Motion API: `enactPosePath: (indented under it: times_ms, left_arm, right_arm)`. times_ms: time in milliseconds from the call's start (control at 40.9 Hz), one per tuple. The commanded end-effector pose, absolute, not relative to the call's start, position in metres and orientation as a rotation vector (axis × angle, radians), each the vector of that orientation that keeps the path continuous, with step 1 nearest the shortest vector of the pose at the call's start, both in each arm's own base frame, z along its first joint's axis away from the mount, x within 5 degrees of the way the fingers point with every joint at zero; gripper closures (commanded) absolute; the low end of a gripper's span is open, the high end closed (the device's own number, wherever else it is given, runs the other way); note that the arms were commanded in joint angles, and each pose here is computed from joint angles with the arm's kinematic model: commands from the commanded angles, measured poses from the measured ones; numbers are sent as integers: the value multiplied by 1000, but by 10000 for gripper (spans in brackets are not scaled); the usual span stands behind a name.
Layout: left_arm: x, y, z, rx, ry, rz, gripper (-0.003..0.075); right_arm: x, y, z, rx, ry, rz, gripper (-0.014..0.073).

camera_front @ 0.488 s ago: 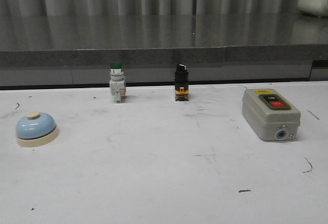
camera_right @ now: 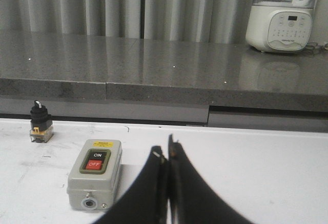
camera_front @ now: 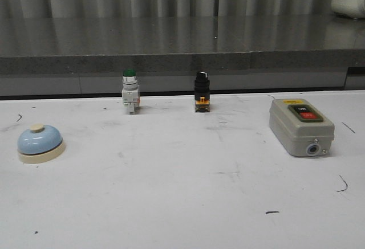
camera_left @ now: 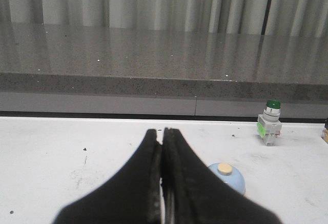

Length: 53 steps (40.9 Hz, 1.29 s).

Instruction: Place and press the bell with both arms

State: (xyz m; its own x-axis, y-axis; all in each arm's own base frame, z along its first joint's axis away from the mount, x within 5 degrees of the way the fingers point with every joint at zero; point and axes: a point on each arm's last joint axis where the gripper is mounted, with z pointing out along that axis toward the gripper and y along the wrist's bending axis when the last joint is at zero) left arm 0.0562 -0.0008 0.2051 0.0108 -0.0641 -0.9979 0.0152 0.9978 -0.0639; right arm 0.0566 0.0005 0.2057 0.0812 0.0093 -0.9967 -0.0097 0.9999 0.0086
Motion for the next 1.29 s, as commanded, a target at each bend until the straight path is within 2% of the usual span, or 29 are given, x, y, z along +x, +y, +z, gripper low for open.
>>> enactPosePath:
  times_ms: [0, 244, 366, 488, 611, 806, 977, 1270]
  left_arm:
    - [56, -1, 206, -47, 1478, -73, 740]
    - [56, -1, 207, -46, 1473, -73, 740]
    - [55, -1, 213, -45, 1409, -74, 740]
    - [50, 0, 237, -55, 1329, -89, 740]
    - [40, 0, 274, -52, 1277, -92, 740]
    - [33, -1, 332, -50, 1383, -93, 740]
    - [43, -2, 368, -52, 1548, -91, 740]
    - [72, -2, 360, -58, 1742, -87, 740]
  right_arm:
    - [54, 0, 216, 4, 1381, 10, 657]
    - [54, 0, 217, 4, 1374, 10, 657]
    - [53, 0, 221, 4, 1363, 10, 657]
    - [47, 0, 244, 4, 1371, 10, 657]
    - [37, 0, 275, 4, 1377, 9, 657]
    - [31, 0, 320, 4, 1430, 9, 657]
    - [45, 0, 346, 4, 1591, 9, 657]
    - [76, 0, 338, 5, 1780, 8, 657]
